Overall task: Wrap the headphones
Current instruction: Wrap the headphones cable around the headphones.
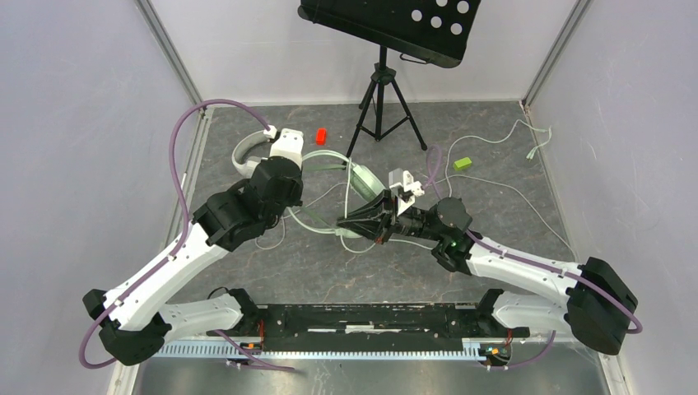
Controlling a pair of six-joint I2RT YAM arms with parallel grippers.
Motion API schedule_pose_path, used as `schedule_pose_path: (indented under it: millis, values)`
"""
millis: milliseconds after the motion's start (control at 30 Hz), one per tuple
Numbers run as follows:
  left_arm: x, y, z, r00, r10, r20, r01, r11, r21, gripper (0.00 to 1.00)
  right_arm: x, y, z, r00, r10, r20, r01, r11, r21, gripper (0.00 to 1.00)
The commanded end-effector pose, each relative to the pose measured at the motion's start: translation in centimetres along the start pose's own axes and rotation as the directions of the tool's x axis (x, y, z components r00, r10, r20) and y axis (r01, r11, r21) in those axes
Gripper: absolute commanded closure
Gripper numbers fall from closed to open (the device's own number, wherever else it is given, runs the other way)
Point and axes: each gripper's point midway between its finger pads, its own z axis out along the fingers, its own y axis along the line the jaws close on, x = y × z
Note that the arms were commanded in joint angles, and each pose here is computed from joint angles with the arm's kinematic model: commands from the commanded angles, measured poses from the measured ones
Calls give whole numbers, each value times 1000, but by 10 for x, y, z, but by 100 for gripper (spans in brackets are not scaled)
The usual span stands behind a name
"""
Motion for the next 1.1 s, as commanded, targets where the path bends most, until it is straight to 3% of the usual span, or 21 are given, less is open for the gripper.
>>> schedule_pose_path:
  millis: [0,500,1067]
  values:
    - [-53,-3,-7,958,-234,169,235,972,15,92,13,6,2,999,-31,-22,31,1000,4,88]
    - [-77,2,-19,903,-352,245,352,935,47,93,44,-25,2,959,-221,-175,252,950,182,83]
    - [-77,4,-17,895,-359,265,361,931,42,93,50,-13,8,957,-233,-170,257,957,134,78]
